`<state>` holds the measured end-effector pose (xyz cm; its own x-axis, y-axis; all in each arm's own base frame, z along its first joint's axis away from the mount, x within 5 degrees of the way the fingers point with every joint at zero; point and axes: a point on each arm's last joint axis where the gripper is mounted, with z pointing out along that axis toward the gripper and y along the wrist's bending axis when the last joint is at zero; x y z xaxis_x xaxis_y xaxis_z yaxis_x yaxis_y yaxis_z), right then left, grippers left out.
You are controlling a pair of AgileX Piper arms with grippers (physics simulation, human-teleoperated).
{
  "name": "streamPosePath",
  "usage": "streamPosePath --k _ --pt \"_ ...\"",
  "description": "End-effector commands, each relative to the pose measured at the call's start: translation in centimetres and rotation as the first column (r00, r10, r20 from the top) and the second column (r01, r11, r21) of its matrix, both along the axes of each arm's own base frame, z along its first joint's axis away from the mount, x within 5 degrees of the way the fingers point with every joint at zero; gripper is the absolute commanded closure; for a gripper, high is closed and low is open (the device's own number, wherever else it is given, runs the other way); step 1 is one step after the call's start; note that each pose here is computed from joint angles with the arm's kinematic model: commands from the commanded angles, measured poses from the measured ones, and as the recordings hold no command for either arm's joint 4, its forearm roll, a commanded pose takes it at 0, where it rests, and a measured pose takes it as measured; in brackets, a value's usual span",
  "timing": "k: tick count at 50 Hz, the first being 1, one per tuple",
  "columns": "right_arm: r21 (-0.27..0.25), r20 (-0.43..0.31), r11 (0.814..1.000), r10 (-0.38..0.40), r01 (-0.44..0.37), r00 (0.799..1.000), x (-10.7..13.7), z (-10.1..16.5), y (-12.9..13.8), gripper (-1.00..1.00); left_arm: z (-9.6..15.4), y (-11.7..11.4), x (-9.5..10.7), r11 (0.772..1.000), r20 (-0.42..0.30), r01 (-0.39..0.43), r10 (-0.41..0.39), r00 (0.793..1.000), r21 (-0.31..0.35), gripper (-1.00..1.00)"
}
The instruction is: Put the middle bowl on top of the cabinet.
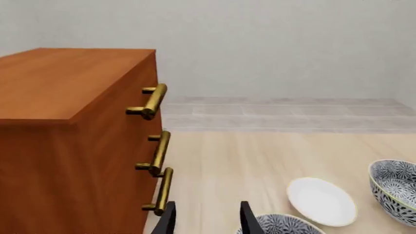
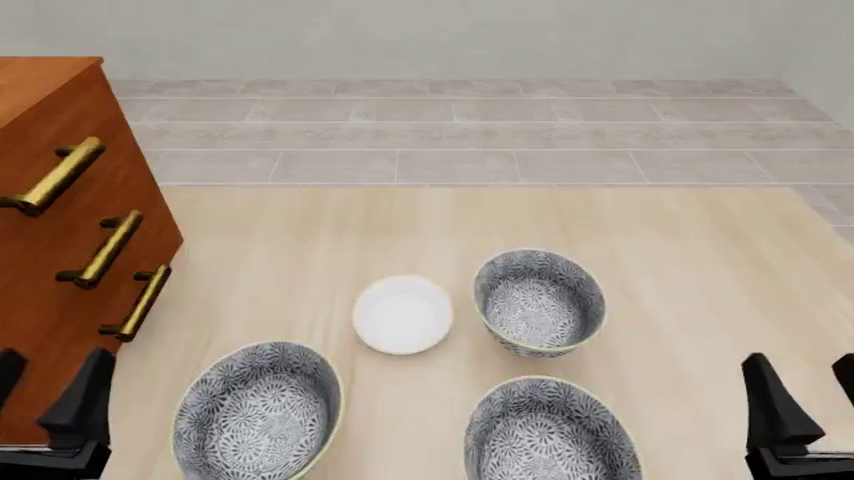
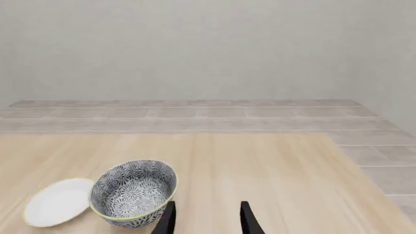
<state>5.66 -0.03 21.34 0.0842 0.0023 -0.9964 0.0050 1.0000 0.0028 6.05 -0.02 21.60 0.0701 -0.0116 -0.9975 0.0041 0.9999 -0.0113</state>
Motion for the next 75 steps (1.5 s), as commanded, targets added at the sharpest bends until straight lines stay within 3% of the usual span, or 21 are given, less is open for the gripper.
streamPosePath --k 1,26,46,55,64,75 --pt "0.005 0.002 1.0 0.011 -0.011 1.0 0.0 0.1 0.1 -1.0 -0.2 0.1 -0.3 1.0 0.014 -0.012 0.012 1.0 0.008 -1.0" --pt "0.031 -0.001 0.999 0.013 -0.013 1.0 0.0 0.1 0.1 -1.0 0.2 0.0 -0.5 1.0 0.029 -0.005 0.005 1.0 0.011 -1.0" --pt "0.057 -0.006 0.998 0.016 -0.016 1.0 0.2 0.0 0.1 -1.0 2.4 -0.1 -0.9 0.999 0.066 0.024 -0.027 0.997 0.037 -1.0" --pt "0.068 -0.007 0.998 0.014 -0.014 1.0 0.2 0.0 0.0 -1.0 2.7 -0.2 -0.4 0.999 0.051 0.025 -0.026 0.998 0.034 -1.0" --pt "0.081 -0.009 0.997 0.011 -0.01 1.0 0.4 0.0 0.0 -1.0 3.2 -0.4 -0.2 0.995 0.034 0.052 -0.055 0.998 0.081 -1.0" --pt "0.087 -0.01 0.996 0.008 -0.007 1.0 0.3 0.0 0.0 -1.0 3.5 -0.6 0.3 0.994 -0.019 0.087 -0.086 0.996 0.073 -1.0"
